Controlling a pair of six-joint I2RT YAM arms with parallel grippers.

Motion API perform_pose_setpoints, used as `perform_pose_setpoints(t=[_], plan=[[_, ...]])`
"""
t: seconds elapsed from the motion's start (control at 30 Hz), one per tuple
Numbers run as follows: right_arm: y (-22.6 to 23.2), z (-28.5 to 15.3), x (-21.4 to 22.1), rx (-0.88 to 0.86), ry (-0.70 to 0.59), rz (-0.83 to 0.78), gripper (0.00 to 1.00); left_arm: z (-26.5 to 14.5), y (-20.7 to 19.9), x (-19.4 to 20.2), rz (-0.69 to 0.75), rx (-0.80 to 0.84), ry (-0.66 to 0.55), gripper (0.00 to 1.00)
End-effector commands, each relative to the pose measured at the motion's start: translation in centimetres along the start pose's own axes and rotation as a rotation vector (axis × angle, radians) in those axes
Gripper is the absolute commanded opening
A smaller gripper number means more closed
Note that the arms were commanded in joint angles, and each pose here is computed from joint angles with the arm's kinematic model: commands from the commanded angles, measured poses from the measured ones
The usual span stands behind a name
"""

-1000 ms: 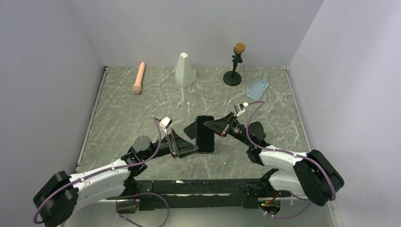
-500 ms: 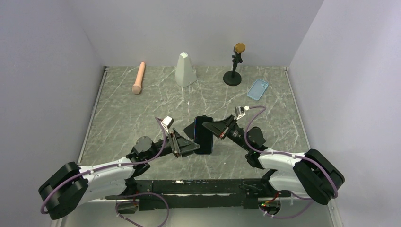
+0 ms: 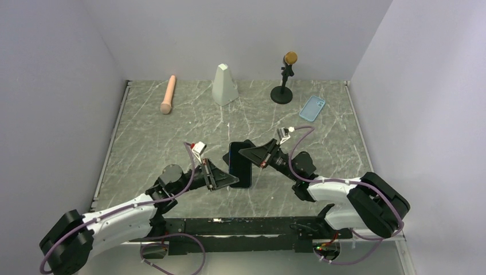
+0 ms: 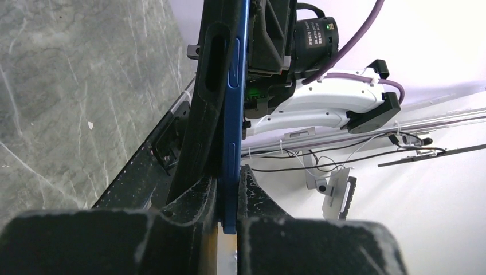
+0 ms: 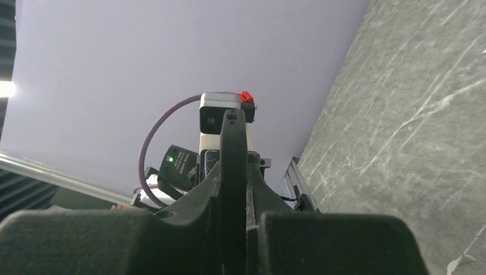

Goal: Take the phone out of the phone case
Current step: Remove the phone case from the phone.

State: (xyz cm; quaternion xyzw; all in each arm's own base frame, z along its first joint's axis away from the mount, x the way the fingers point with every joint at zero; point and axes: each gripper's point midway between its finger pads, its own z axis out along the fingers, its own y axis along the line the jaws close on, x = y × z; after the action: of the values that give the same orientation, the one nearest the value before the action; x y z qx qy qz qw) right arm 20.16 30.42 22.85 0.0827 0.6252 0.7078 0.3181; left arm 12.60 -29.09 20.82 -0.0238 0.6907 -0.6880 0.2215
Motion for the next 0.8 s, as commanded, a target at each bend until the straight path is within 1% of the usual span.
perform_pose_setpoints(t=[0.0,0.07,0.13,0.17,0.2,0.3,0.33,0.43,0.53,0.57,0.67,0.77], plan=[[4.9,-0.3,3.6,-0.197,0.23,-0.118,0.11,0.0,-2.2,-4.2,0.033,-0.005,-0.167,0.0],[4.7,-0.1,3.8,-0.181,0.276,-0.162,0.25,-0.4,-2.1,-4.4,-0.003,-0.058,-0.168,0.0],[4.4,0.0,4.2,-0.156,0.342,-0.213,0.43,-0.8,-2.9,-4.7,-0.005,-0.062,-0.169,0.0],[4.4,-0.1,4.5,-0.164,0.369,-0.245,0.56,-1.0,-3.6,-4.9,-0.003,-0.052,-0.174,0.0],[4.5,-0.5,4.9,-0.176,0.4,-0.269,0.64,-1.2,-4.2,-5.0,-0.004,-0.043,-0.177,0.0],[4.5,-1.4,5.2,-0.193,0.424,-0.304,0.82,-1.8,-5.3,-5.2,-0.019,-0.028,-0.181,0.0],[4.7,-1.7,5.2,-0.207,0.425,-0.31,0.86,-2.0,-5.6,-5.3,-0.028,-0.019,-0.183,0.0],[5.7,-2.4,5.5,-0.26,0.448,-0.339,0.93,-2.5,-6.2,-5.6,-0.045,0.004,-0.192,0.0],[5.5,-2.6,5.6,-0.264,0.452,-0.373,0.95,-2.8,-7.2,-5.8,-0.058,0.035,-0.203,0.0],[5.0,-2.5,5.5,-0.244,0.441,-0.379,0.94,-3.0,-7.6,-5.9,-0.062,0.047,-0.208,0.0],[4.0,-2.3,5.3,-0.196,0.413,-0.4,0.88,-3.2,-8.4,-6.0,-0.065,0.071,-0.214,0.0],[4.0,-2.4,5.2,-0.198,0.379,-0.422,0.83,-3.4,-9.0,-5.9,-0.068,0.087,-0.215,0.0]])
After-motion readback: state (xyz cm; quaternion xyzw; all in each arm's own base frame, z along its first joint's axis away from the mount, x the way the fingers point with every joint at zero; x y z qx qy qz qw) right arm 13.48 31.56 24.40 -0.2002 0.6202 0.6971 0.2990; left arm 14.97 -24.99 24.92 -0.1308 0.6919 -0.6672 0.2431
